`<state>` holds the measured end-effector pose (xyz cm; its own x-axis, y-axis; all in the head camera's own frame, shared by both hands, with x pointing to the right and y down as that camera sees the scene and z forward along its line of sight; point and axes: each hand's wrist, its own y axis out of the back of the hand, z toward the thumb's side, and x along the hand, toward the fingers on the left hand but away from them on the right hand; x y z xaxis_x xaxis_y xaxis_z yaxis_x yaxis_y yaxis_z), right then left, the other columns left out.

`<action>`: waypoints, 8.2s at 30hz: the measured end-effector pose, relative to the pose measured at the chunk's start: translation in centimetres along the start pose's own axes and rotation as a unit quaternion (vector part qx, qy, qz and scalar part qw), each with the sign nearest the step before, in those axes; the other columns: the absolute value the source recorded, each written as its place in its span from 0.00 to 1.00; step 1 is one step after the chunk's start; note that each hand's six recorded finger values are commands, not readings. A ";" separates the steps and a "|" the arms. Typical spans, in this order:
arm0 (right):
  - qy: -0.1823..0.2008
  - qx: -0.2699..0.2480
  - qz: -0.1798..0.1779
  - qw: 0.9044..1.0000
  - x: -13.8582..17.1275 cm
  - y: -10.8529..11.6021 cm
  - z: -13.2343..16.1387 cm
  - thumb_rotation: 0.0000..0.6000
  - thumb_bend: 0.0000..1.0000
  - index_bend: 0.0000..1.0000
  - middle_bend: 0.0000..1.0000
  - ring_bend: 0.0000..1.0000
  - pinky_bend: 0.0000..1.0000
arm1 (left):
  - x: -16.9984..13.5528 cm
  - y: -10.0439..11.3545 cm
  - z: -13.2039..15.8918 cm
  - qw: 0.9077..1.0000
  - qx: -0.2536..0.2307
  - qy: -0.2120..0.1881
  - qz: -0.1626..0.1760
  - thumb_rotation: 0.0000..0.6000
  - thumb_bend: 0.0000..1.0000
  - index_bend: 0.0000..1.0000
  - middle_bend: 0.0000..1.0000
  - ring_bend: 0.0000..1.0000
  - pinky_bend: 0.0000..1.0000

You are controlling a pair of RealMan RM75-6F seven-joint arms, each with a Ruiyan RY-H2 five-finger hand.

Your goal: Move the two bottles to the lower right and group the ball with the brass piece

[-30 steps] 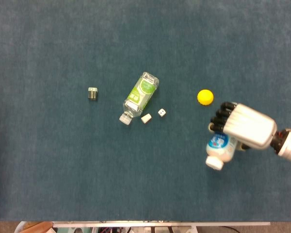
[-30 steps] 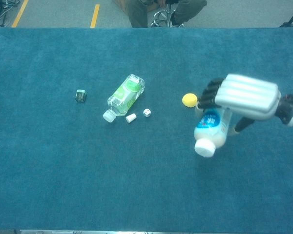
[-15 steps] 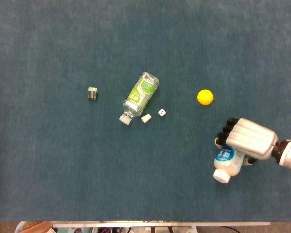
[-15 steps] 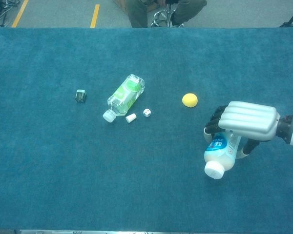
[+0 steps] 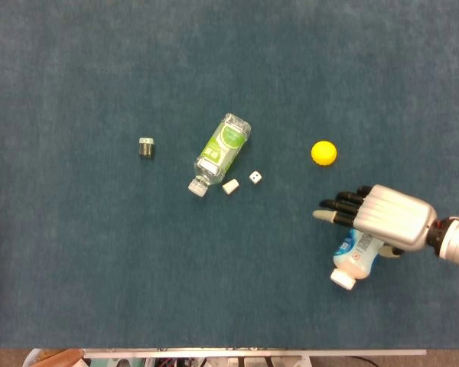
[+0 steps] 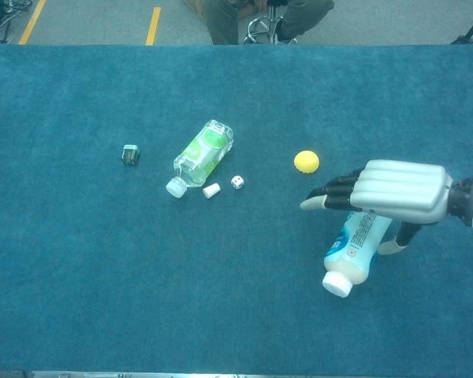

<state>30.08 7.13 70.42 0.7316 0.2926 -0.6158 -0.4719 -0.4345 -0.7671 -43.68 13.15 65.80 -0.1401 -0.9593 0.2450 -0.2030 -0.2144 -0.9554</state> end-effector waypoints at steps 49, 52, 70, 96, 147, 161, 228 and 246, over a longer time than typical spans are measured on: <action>0.003 0.041 -0.196 0.980 -20.8 11.4 -5.4 1.00 0.00 0.21 0.26 0.17 0.35 | 0.7 1.9 -1.1 1.000 0.019 -0.017 -0.011 1.00 0.02 0.30 0.17 0.15 0.41; 0.007 0.040 -0.190 0.981 -21.3 11.2 -5.2 1.00 0.00 0.21 0.26 0.17 0.35 | 0.6 1.7 -1.4 1.000 0.016 -0.015 -0.011 1.00 0.02 0.30 0.17 0.15 0.41; 0.013 0.021 -0.157 0.987 -24.8 10.2 -3.8 1.00 0.00 0.30 0.30 0.19 0.35 | -0.2 1.3 -2.8 1.000 -0.002 -0.001 -0.011 1.00 0.02 0.30 0.17 0.15 0.41; -0.001 0.005 -0.144 0.990 -25.6 8.6 -3.5 1.00 0.00 0.71 0.61 0.49 0.53 | -1.1 1.1 -4.0 1.000 -0.018 0.015 -0.006 1.00 0.02 0.30 0.17 0.15 0.41; 0.058 -0.103 -0.228 0.966 -13.0 8.3 -3.0 1.00 0.02 0.74 0.65 0.53 0.57 | 0.2 1.8 -1.3 1.000 0.012 0.005 0.001 1.00 0.02 0.30 0.17 0.15 0.41; 0.056 -0.093 -0.142 0.984 -9.4 5.4 -1.4 1.00 0.02 0.74 0.65 0.53 0.57 | 1.4 1.9 1.2 0.999 0.035 -0.028 -0.006 1.00 0.02 0.30 0.17 0.15 0.41; -0.062 -0.048 -0.147 0.986 -7.9 6.4 -7.4 1.00 0.00 0.36 0.34 0.29 0.42 | 1.7 1.8 1.5 0.999 0.033 -0.027 -0.002 1.00 0.02 0.30 0.17 0.15 0.41; -0.064 0.028 -0.087 0.994 -10.7 3.6 -7.9 1.00 0.00 0.46 0.39 0.30 0.42 | 1.1 1.5 0.1 1.000 0.021 -0.014 -0.003 1.00 0.02 0.30 0.17 0.15 0.41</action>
<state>24.45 -4.33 75.68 0.7373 0.4675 -0.4876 -0.3723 -0.3211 -0.8708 -44.08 11.74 64.63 -0.1122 -0.9627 0.2463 -0.1635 -0.2266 -0.9602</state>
